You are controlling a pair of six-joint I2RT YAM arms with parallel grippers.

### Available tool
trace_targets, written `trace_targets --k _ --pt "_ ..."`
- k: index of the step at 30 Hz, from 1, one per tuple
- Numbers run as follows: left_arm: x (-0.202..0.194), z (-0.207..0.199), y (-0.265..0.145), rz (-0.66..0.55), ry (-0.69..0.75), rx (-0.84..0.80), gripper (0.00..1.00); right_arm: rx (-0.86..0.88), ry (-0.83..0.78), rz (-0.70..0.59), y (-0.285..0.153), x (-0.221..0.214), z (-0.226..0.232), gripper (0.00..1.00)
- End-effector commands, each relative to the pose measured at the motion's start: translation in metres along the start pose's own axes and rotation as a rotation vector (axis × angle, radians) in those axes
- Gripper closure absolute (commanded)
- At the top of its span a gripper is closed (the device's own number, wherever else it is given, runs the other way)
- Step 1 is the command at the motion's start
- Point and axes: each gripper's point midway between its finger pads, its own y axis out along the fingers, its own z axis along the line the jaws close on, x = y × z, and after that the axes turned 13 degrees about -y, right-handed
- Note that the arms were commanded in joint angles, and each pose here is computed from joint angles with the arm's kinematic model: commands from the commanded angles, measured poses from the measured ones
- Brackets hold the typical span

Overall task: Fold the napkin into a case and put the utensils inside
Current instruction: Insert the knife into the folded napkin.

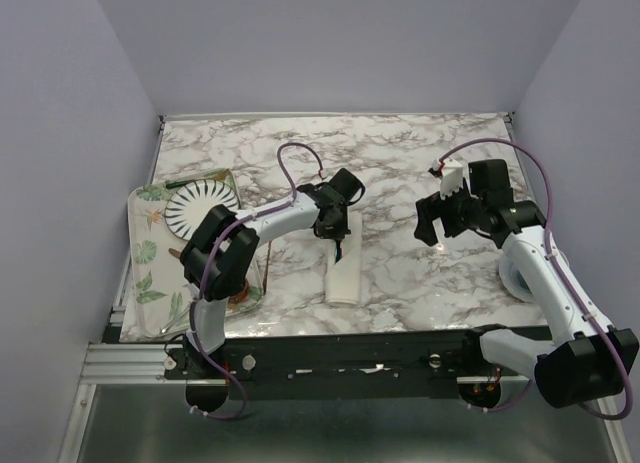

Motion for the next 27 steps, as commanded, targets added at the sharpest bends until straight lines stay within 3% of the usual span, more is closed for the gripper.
trace_targets --k 1,18,20,24,27 --pt "-0.006 -0.008 -0.021 -0.006 -0.020 -0.039 1.00 0.019 0.007 0.003 -0.006 -0.007 0.007 0.00" --pt "-0.051 0.008 -0.039 0.063 -0.028 -0.042 1.00 0.037 0.006 -0.015 -0.010 -0.013 0.017 0.00" --pt "-0.056 0.011 -0.039 0.071 -0.029 -0.038 0.93 0.037 0.006 -0.019 -0.011 -0.013 0.018 0.00" --pt "-0.047 0.015 -0.044 0.040 0.008 -0.016 0.63 0.033 0.003 -0.025 -0.013 -0.014 0.019 0.00" --pt "-0.030 0.018 -0.051 0.008 0.058 0.004 0.59 0.033 0.002 -0.028 -0.013 -0.013 0.019 0.00"
